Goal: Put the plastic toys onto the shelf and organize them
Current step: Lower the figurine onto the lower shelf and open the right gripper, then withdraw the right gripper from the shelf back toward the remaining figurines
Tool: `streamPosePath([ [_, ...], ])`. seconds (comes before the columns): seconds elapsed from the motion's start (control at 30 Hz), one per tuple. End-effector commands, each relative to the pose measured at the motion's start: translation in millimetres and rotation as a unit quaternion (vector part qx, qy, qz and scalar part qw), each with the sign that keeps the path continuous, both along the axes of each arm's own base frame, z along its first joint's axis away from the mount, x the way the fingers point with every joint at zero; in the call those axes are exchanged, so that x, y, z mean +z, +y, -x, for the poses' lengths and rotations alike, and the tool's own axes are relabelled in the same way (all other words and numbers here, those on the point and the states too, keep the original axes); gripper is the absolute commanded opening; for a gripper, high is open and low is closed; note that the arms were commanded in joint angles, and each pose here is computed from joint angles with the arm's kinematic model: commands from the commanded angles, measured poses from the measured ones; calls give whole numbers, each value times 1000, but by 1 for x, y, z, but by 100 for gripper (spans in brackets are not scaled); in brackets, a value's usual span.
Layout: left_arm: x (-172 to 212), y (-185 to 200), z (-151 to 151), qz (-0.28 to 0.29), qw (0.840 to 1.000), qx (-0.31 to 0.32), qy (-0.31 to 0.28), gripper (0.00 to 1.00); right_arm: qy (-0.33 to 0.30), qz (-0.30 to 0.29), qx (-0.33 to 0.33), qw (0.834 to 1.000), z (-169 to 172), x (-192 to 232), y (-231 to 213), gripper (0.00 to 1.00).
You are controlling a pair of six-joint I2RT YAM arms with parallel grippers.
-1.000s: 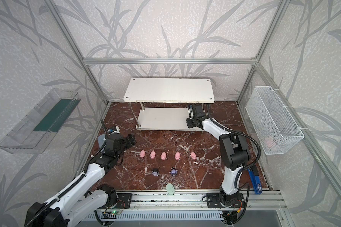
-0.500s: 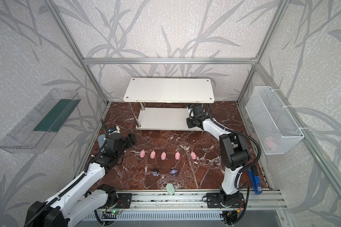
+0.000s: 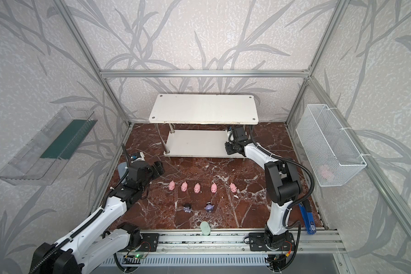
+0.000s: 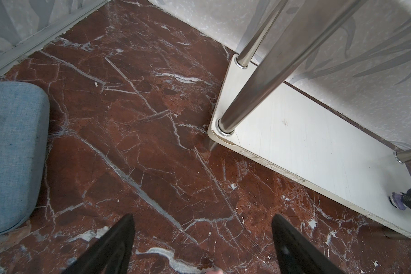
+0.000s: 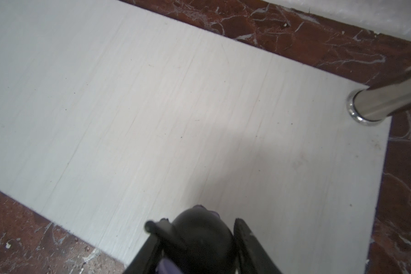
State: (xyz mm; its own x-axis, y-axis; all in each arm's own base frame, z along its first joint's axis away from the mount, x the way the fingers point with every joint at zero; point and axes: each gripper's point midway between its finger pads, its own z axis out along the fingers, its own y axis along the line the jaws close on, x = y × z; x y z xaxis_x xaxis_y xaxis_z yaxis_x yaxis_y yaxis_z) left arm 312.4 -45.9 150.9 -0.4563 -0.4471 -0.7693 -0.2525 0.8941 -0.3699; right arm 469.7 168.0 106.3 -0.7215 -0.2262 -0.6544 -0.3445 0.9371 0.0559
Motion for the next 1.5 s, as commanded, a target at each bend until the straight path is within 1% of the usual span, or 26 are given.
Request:
streamPosePath([
  [0.0,0,0,1,3,1000,3,-5,88,-2,-5,-15,1000,-6,3,-5,47],
  [0.37,-1,0,0,3,1000,4,-4,88,-12,-9,-20,1000,-4,9,-7,52],
  [0.73,-3,1,1,1,1000,6,-3,88,-28,-19,-26,999,4,21,-10,54],
  [1.0,-4,2,3,2,1000,7,-3,89,-36,-29,-30,998,16,27,-13,56],
  [1.1,-4,2,4,4,1000,7,-3,89,-32,-36,-28,998,21,26,-12,56],
  [1.17,-4,2,4,4,1000,7,-3,88,-41,-47,-26,998,26,37,-11,56],
  [1.47,-3,4,12,9,1000,11,-2,88,-52,-100,-13,994,58,55,-7,57],
])
